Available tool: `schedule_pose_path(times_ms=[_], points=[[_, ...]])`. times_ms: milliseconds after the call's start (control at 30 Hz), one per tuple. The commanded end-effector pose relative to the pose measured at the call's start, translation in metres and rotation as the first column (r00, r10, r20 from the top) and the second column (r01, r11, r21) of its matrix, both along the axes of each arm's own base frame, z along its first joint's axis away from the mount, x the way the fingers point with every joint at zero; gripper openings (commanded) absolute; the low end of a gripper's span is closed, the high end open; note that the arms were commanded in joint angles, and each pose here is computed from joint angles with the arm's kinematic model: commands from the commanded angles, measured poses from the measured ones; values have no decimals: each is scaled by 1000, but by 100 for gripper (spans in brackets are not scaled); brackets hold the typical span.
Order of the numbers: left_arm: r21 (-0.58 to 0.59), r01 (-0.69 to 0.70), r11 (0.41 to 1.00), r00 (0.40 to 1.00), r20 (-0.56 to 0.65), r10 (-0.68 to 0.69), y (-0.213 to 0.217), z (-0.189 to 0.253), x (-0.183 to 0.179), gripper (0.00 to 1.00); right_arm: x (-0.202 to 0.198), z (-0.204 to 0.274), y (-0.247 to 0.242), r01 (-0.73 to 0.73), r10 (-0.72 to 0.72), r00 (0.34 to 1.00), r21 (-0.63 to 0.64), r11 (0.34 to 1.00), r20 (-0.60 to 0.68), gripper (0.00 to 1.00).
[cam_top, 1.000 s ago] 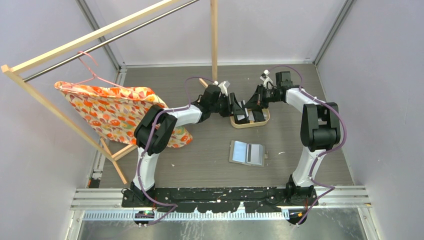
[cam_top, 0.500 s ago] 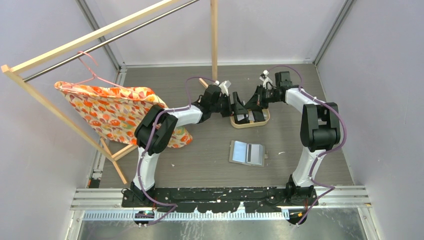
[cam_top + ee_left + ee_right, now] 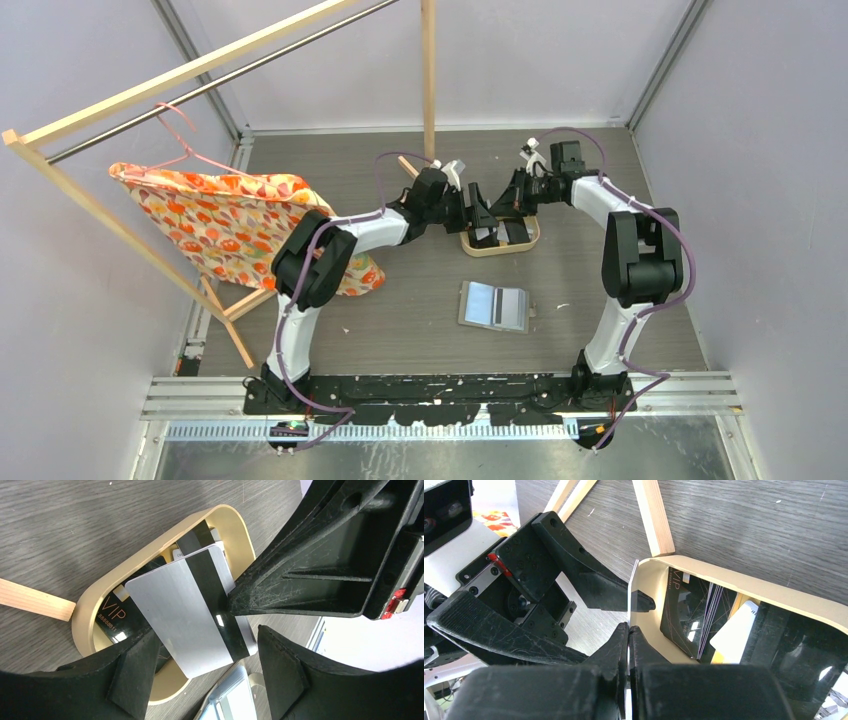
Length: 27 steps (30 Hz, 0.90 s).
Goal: Put the credit cards into the card holder
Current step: Pick up the credit card from the storage box.
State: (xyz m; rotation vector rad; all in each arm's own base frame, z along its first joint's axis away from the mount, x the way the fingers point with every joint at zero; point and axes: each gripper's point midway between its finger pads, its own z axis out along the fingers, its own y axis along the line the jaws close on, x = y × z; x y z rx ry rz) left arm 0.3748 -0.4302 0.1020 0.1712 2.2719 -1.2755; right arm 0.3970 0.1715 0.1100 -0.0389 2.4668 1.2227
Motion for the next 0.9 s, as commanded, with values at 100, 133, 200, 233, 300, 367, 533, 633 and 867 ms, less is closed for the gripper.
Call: schedule_pose_path(times_ms=[100, 133, 200, 233, 300, 367, 533, 633, 867], points=[[-23, 12, 1000, 999, 33, -11, -11, 16, 5, 71, 2, 24, 7, -8, 8, 997, 5, 1000, 80, 6], [-22, 12, 1000, 999, 31, -12, -11, 15, 5, 71, 2, 24, 8, -9, 9, 997, 4, 1000, 80, 6], [-21, 12, 1000, 999, 29, -12, -11, 15, 6, 71, 2, 24, 9, -13, 12, 996, 2, 1000, 83, 7], [-18, 10, 1000, 1000, 28, -10, -11, 14, 6, 71, 1, 24, 9, -14, 13, 997, 2, 1000, 82, 7], [-16, 10, 1000, 1000, 25, -10, -11, 12, 6, 68, 1, 24, 9, -17, 17, 996, -1, 1000, 86, 8], [-16, 11, 1000, 1000, 23, -11, -11, 11, 5, 64, 1, 25, 9, -18, 19, 996, -6, 1000, 91, 10], [-40, 23, 999, 999, 30, -22, -10, 13, 4, 54, 0, 26, 9, -26, 26, 996, -3, 1000, 89, 19], [-56, 32, 998, 999, 44, -30, -9, 14, 3, 51, -1, 29, 9, -32, 31, 995, 7, 999, 90, 25], [-64, 68, 996, 994, 86, -63, -6, 17, -1, 50, -1, 40, 0, -39, 35, 994, 40, 998, 107, 36]])
